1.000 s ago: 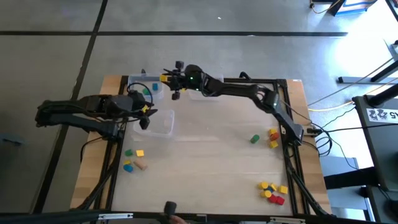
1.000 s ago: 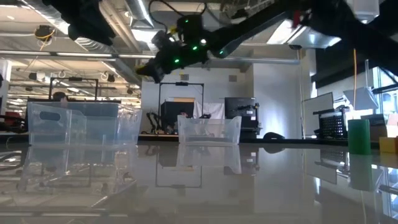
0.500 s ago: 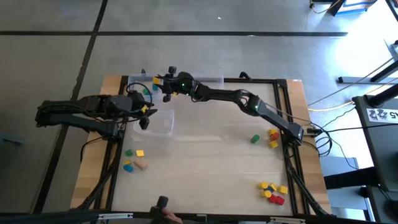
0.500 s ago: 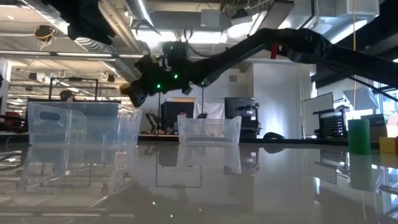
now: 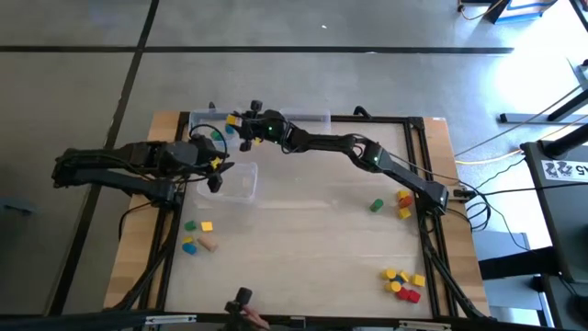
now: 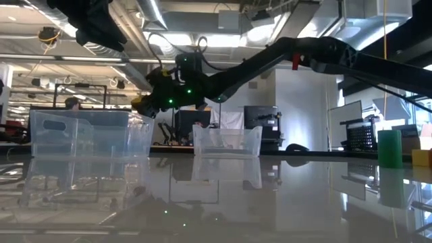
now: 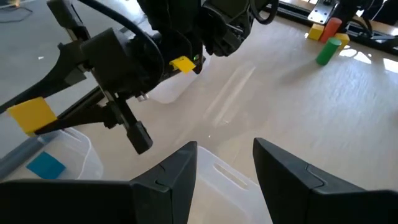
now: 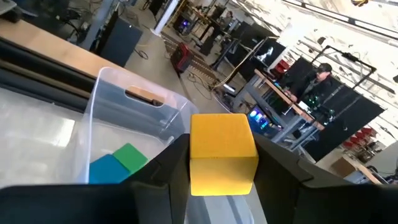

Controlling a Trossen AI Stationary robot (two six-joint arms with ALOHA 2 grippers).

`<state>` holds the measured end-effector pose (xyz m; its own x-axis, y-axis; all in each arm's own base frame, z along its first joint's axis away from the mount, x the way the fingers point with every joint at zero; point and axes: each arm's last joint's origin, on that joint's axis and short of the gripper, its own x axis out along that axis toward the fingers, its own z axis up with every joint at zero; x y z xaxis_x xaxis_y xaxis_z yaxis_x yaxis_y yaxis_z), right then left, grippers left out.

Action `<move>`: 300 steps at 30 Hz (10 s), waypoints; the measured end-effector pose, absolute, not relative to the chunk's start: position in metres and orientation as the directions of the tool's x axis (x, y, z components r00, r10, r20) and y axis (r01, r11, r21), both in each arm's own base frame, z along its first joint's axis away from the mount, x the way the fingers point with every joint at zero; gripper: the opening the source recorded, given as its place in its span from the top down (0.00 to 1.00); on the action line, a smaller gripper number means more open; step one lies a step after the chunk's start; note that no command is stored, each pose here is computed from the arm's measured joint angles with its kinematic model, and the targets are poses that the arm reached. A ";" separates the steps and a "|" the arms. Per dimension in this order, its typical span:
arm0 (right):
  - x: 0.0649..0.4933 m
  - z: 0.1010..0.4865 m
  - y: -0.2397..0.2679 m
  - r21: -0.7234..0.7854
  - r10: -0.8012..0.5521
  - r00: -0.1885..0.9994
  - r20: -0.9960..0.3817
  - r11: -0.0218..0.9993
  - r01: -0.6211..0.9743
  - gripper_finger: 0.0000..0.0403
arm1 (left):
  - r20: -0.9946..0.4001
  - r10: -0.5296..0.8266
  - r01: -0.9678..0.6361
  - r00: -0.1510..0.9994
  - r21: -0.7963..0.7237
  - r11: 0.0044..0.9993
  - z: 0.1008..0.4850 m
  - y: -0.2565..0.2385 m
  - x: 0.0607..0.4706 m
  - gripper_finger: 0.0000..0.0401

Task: Sort blocks by size
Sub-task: Put the yellow square game block into the top left transparent bin

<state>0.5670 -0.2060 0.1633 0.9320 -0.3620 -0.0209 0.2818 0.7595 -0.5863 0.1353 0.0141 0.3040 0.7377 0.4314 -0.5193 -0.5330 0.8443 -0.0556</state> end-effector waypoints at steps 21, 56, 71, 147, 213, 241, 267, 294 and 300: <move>0.567 0.163 -0.206 -0.586 -0.371 0.928 -0.029 0.759 0.285 0.40 | -0.514 0.431 -0.529 0.742 -0.054 0.847 0.305 0.014 0.136 0.61; 0.453 0.373 -0.111 -0.713 -0.370 0.739 -0.563 0.669 -0.208 0.38 | -0.488 0.430 -0.515 0.759 -0.048 0.856 0.306 0.014 0.140 0.61; 0.362 0.410 -0.037 -0.596 -0.463 0.403 -0.789 0.737 -0.320 0.38 | -0.344 0.426 -0.455 0.837 -0.005 0.890 0.278 0.014 0.176 0.61; 0.158 0.174 0.048 -0.299 -0.057 -0.382 -0.922 0.730 0.614 0.38 | -0.403 0.411 -0.421 0.818 0.068 0.904 0.249 0.015 0.222 0.61; 0.165 0.154 0.056 -0.178 0.105 -0.421 -0.901 0.795 0.580 0.38 | -0.430 0.410 -0.423 0.804 0.071 0.903 0.247 0.014 0.220 0.61; 0.237 0.180 0.077 0.307 0.282 0.161 -0.946 0.938 0.160 0.38 | -0.438 0.410 -0.422 0.800 0.075 0.903 0.246 0.014 0.220 0.61; 0.241 0.191 0.073 -0.009 0.108 0.205 -0.973 0.867 -0.498 0.38 | -0.448 0.410 -0.421 0.795 0.080 0.904 0.245 0.014 0.219 0.61; 0.243 0.145 0.101 -0.101 -0.089 0.050 -0.995 0.797 -0.595 0.39 | -0.462 0.413 -0.410 0.785 0.113 0.905 0.243 0.015 0.218 0.61; 0.242 0.143 0.101 -0.086 -0.081 0.036 -0.996 0.798 -0.597 0.56 | -0.462 0.413 -0.411 0.785 0.111 0.905 0.243 0.015 0.218 0.61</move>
